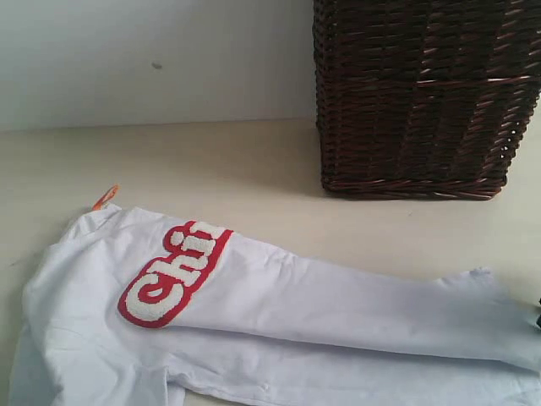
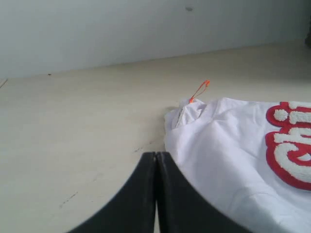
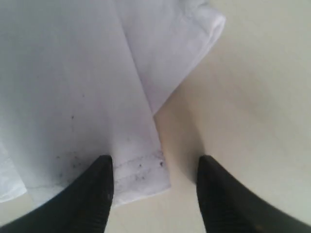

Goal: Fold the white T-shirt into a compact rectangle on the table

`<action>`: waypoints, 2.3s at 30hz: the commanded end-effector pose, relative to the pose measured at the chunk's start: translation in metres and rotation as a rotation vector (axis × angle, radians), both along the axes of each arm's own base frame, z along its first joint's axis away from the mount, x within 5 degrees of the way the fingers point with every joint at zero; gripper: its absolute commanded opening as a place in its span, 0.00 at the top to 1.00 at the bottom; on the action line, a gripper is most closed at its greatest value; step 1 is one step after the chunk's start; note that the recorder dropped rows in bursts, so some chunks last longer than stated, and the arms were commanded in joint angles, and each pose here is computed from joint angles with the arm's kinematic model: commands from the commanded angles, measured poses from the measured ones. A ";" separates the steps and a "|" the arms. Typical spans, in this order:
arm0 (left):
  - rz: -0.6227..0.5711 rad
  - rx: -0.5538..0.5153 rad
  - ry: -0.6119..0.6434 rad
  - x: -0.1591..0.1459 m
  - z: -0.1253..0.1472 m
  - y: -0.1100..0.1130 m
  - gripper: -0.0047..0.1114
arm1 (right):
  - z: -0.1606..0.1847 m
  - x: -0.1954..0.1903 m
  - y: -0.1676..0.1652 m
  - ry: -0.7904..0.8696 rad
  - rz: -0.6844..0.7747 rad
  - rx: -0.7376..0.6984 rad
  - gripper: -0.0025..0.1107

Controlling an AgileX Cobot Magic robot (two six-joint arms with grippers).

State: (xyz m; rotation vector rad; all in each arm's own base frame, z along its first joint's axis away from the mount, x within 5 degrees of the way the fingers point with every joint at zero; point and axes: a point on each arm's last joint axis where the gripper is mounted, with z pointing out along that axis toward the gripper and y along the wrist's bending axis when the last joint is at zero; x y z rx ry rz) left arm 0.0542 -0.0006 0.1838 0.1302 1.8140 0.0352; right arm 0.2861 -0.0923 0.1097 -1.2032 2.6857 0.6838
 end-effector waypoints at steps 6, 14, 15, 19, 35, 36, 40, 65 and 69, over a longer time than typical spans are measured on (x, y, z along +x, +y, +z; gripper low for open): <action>0.000 -0.003 -0.020 0.000 0.001 0.000 0.94 | -0.004 -0.009 -0.001 0.064 0.134 0.033 0.93; 0.000 -0.003 -0.020 0.000 0.001 0.000 0.94 | 0.006 -0.005 0.004 0.007 0.082 0.071 0.98; 0.000 -0.003 -0.020 0.000 0.001 0.000 0.94 | 0.009 -0.003 0.005 -0.011 0.066 0.081 0.98; 0.000 -0.003 -0.020 0.000 0.001 0.000 0.94 | 0.034 0.004 0.012 -0.149 0.038 0.129 0.98; 0.000 -0.003 -0.020 0.000 0.001 0.000 0.94 | 0.104 0.030 0.022 -0.616 -0.221 0.233 0.98; 0.000 -0.003 -0.020 0.000 0.001 0.000 0.94 | 0.106 0.032 0.021 -0.637 -0.253 0.233 0.98; 0.000 -0.003 -0.020 0.000 0.001 0.000 0.94 | 0.106 0.037 0.016 -0.670 -0.309 0.188 0.98; 0.000 -0.003 -0.020 0.000 0.001 0.000 0.94 | 0.121 -0.005 0.050 -0.485 0.129 0.104 0.67; 0.000 -0.003 -0.020 0.000 0.001 0.000 0.94 | 0.074 -0.003 0.066 -0.401 0.215 -0.002 0.86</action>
